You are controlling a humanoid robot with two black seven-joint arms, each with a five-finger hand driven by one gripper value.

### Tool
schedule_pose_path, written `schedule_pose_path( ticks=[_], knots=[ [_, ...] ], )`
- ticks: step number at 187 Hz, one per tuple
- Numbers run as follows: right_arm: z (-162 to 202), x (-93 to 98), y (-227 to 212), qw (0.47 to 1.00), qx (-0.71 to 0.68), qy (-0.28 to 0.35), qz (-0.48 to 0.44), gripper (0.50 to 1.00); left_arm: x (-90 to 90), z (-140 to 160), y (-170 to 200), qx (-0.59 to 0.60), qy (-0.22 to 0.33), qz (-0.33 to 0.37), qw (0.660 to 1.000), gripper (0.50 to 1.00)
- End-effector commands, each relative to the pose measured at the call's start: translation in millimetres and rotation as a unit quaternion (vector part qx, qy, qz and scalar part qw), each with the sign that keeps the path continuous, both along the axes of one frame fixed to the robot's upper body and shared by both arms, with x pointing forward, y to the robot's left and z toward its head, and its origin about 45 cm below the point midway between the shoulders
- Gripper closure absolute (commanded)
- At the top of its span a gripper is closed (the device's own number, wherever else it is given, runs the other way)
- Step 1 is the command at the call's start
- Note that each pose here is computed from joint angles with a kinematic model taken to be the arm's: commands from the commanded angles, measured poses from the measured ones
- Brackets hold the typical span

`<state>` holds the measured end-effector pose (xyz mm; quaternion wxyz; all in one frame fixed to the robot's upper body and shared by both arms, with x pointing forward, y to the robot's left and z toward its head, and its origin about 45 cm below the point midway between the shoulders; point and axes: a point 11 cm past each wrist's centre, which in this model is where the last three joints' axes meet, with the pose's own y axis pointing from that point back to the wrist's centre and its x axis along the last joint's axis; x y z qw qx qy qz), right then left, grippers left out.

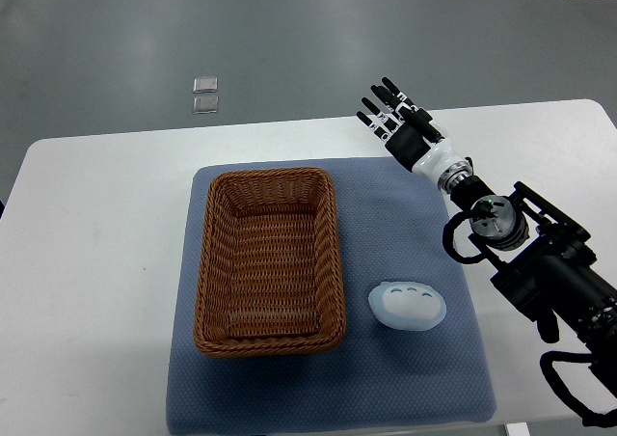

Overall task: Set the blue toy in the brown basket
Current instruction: 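Raise the right hand and swing it over the cushion toward the toy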

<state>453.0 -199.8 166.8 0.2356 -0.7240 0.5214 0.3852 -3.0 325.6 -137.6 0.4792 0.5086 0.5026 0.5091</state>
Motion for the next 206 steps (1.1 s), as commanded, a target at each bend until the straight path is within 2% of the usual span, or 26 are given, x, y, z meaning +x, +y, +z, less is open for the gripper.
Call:
schedule_pose_path(
  ticks=[1, 66, 88, 110, 126, 137, 158, 181, 195, 206],
  knots=[
    [3, 1.5, 0, 1.000, -0.001, -0.003, 0.000, 0.583, 0.5, 0, -1, -0.001, -0.001, 0.001, 1.000, 0.500],
    [15, 3.7, -1, 0.998, -0.041, -0.022, 0.030, 0.583, 2.7, 0, 0, -0.001, -0.003, 0.003, 1.000, 0.500],
    [32, 1.5, -7, 0.987, -0.130, -0.052, 0.079, 0.585, 2.7, 0, 0, -0.001, -0.003, 0.003, 1.000, 0.500],
    [62, 3.0, -13, 0.948, -0.267, -0.104, 0.137, 0.583, 3.9, 0, -4, -0.007, -0.004, 0.001, 1.000, 0.500],
    [89, 12.3, -20, 0.896, -0.382, -0.148, 0.169, 0.585, 4.3, 0, -9, -0.014, -0.004, 0.001, 1.000, 0.500],
    [113, 19.4, -35, 0.842, -0.474, -0.168, 0.193, 0.585, 4.4, 0, -10, -0.015, -0.005, 0.001, 1.000, 0.500],
    [144, 18.3, -36, 0.748, -0.581, -0.190, 0.258, 0.585, 10.9, 0, -10, -0.015, -0.010, 0.000, 1.000, 0.500],
    [171, 5.8, -44, 0.638, -0.674, -0.182, 0.325, 0.583, 12.6, 0, -11, -0.017, -0.011, -0.003, 1.000, 0.500],
    [183, -11.0, -42, 0.553, -0.719, -0.170, 0.385, 0.583, 15.7, 0, -15, -0.022, -0.014, -0.003, 1.000, 0.500],
    [196, -22.3, -42, 0.509, -0.738, -0.170, 0.409, 0.583, 17.5, 0, -16, -0.023, -0.015, -0.004, 1.000, 0.500]
  ],
)
